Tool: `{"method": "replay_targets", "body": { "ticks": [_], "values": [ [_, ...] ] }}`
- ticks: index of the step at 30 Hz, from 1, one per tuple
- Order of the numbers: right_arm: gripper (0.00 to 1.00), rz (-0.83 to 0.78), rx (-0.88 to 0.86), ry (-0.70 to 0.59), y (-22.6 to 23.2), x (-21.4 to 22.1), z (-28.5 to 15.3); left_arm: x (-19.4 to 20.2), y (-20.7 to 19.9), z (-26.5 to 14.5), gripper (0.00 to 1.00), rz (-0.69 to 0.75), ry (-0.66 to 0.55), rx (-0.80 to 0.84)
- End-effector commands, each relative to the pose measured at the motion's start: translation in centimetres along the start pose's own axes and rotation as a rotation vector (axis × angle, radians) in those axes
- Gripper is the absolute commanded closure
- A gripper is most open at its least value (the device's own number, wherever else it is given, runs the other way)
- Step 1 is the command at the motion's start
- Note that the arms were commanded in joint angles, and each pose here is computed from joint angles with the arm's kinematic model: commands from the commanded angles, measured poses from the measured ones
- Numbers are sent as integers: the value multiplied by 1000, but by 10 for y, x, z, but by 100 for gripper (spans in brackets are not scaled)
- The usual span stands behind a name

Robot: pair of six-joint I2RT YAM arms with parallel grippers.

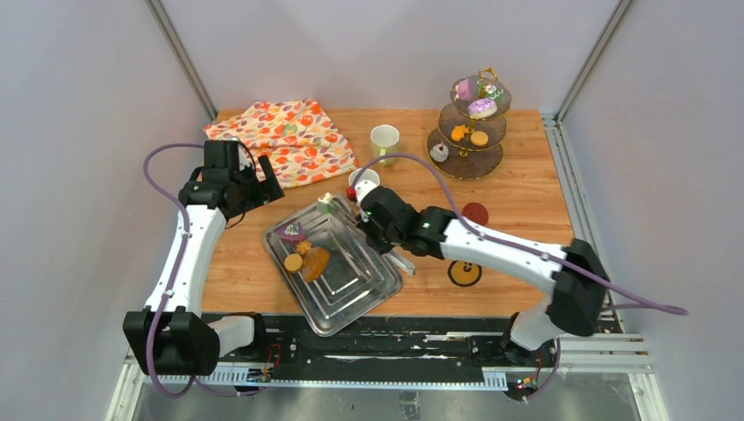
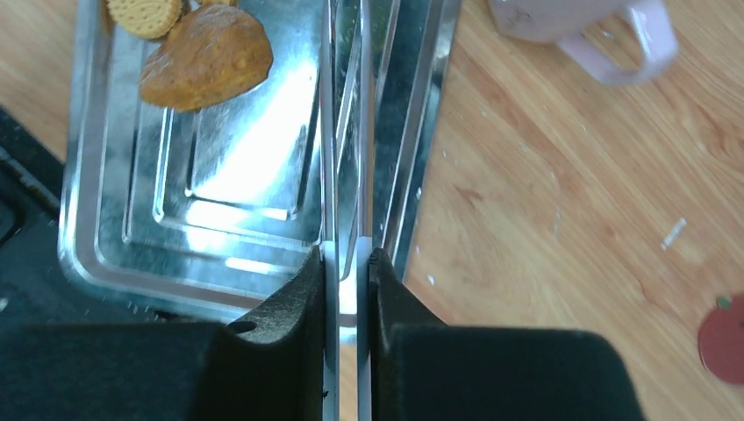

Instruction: Serve the afternoon tea

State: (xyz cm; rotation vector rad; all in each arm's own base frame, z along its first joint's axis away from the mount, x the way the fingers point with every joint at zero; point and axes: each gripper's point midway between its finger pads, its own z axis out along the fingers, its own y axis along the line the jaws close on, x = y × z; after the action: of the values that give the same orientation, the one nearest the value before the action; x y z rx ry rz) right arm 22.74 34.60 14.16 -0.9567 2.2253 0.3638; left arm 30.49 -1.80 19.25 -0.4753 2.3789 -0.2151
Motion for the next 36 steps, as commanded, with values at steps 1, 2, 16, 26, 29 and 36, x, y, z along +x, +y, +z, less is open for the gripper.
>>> {"method": "replay_targets", "body": {
  "ticks": [1,2,16,26,29,36],
  "values": [
    [99,40,18,-21,-12,19,-49,-17,-5,-10,0,-3,-51,19],
    [99,51,25,-28,-16,24,-59,-16,-5,-10,0,-5,-50,20],
    [100,509,421,-92,-164,91,-162,-21,-13,-12,0,-21,-57,53],
    [99,749,609,-175,-270,81,-209,-18,-13,-9,0,-17,-52,58],
    [99,761,610,-196,-289,69,-207,-20,-15,-7,0,-15,-49,64],
    [99,749,617,-270,-337,41,-200,-21,-12,-4,0,2,-51,52]
  ]
}}
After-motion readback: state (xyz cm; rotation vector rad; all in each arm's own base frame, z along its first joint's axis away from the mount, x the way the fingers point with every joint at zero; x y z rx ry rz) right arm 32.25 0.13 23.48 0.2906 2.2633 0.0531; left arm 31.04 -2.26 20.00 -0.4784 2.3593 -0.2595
